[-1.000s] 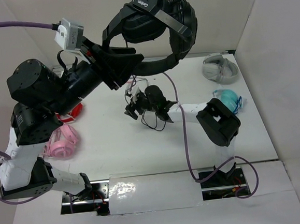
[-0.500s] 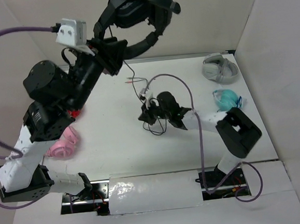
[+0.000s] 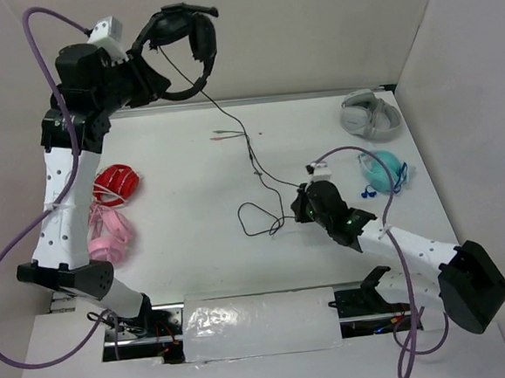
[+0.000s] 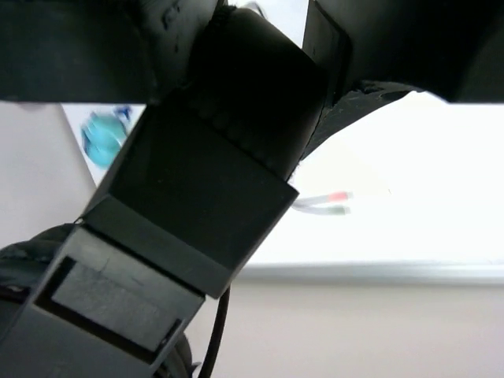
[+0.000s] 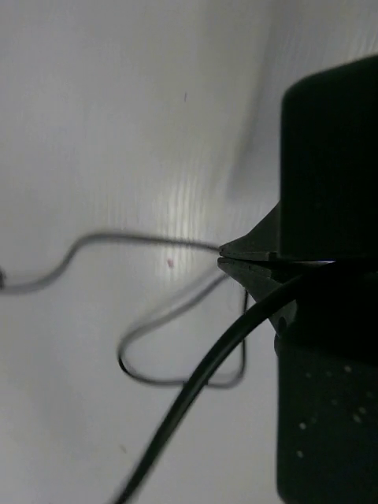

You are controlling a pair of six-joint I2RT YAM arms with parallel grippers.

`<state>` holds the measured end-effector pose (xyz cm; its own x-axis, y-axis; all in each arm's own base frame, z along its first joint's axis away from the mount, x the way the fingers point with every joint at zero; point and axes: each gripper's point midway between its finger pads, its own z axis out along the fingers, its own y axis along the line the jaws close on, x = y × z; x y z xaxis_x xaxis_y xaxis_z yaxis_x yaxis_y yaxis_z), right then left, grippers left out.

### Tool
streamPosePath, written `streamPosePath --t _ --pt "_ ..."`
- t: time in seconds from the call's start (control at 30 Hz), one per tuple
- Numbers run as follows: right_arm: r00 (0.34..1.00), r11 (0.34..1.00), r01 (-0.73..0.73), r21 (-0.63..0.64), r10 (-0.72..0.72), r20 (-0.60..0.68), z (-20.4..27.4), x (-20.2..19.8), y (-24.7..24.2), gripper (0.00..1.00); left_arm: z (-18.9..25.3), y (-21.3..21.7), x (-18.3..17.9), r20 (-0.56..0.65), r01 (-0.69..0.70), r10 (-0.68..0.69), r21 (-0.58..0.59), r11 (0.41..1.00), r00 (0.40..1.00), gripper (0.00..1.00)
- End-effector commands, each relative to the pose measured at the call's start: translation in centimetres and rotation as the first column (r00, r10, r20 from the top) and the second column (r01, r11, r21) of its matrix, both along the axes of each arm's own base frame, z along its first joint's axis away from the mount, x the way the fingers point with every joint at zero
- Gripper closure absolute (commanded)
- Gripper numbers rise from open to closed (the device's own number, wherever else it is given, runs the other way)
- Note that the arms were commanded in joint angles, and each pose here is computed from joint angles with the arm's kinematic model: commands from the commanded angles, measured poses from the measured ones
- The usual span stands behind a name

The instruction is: Wrap the headphones

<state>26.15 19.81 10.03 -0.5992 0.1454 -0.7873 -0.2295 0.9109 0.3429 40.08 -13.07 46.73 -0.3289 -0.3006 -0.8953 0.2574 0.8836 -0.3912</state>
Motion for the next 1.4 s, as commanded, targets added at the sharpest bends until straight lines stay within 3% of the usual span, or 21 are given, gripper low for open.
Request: streamPosePath --t 0.0,0.07,0.17,0.3,0.37,0.4,0.5,0.7,0.83,0.9,0.97,1.0,1.07,1.23,1.37 --pt "0.957 0.956 0.281 -0.082 -0.285 -0.046 -0.9 1.8 -6.4 1.00 3.3 -2.2 -5.3 0.065 0.327 -0.321 -0.150 0.933 0.945 1.00" --pt "0.928 0.927 0.361 -0.100 -0.368 -0.063 -0.6 3.0 -9.1 1.00 2.1 -2.7 -6.5 0.030 0.441 -0.444 -0.187 0.878 0.896 1.00" --pt "0.949 0.946 0.312 -0.088 -0.314 -0.010 1.1 3.6 -9.1 1.00 0.7 -0.9 -5.0 -0.032 0.357 -0.375 -0.240 0.903 0.926 1.00" --pt "0.976 0.970 0.216 -0.109 -0.214 0.038 3.1 2.2 -7.2 1.00 -1.1 3.4 -1.4 -0.093 0.124 -0.149 -0.228 0.966 0.985 1.00" --pt "0.981 0.978 0.187 -0.095 -0.181 0.073 4.4 1.5 -6.4 1.00 -2.8 5.3 0.4 -0.145 -0.004 -0.027 -0.209 0.978 0.989 1.00" --pt "0.982 0.973 0.173 -0.150 -0.160 0.095 4.6 0.4 -6.5 1.00 -3.5 5.9 1.1 -0.168 -0.047 0.013 -0.203 0.978 0.986 1.00" --pt "0.962 0.967 0.219 -0.132 -0.191 0.193 9.2 0.0 -6.4 1.00 -6.1 7.8 3.0 -0.216 -0.136 0.103 -0.143 0.980 0.971 1.00" --pt "0.896 0.906 0.396 -0.152 -0.345 0.280 13.8 -0.4 -10.3 1.00 -9.4 7.7 3.8 -0.185 -0.026 0.016 -0.052 0.998 0.983 1.00" --pt "0.845 0.837 0.496 -0.233 -0.403 0.351 15.7 -0.1 -12.9 1.00 -11.2 7.8 3.9 -0.222 -0.020 0.009 -0.045 0.999 0.975 1.00" --pt "0.849 0.849 0.478 -0.225 -0.381 0.365 17.1 0.0 -12.4 1.00 -12.5 8.0 4.2 -0.260 -0.052 0.042 -0.030 0.998 0.965 1.00" --pt "0.884 0.904 0.359 -0.231 -0.250 0.394 18.4 -0.2 -10.1 1.00 -14.4 8.6 4.6 -0.339 -0.121 0.108 -0.015 0.993 0.935 1.00" --pt "0.899 0.941 0.238 -0.240 -0.119 0.422 19.6 -0.8 -7.9 1.00 -15.6 8.4 4.9 -0.378 -0.133 0.119 -0.011 0.991 0.918 1.00" --pt "0.884 0.961 0.164 -0.224 -0.042 0.465 21.8 -1.6 -6.4 1.00 -16.9 7.8 5.0 -0.409 -0.135 0.124 0.003 0.991 0.904 1.00" --pt "0.778 0.956 0.003 -0.293 0.182 0.602 27.8 -2.9 -2.9 1.00 -20.7 2.6 4.1 -0.467 -0.044 0.088 0.103 0.994 0.880 1.00" --pt "0.635 0.920 -0.106 -0.378 0.356 0.686 33.3 -3.7 -0.7 1.00 -23.9 -1.8 2.2 -0.532 0.079 0.031 0.182 0.980 0.846 1.00"
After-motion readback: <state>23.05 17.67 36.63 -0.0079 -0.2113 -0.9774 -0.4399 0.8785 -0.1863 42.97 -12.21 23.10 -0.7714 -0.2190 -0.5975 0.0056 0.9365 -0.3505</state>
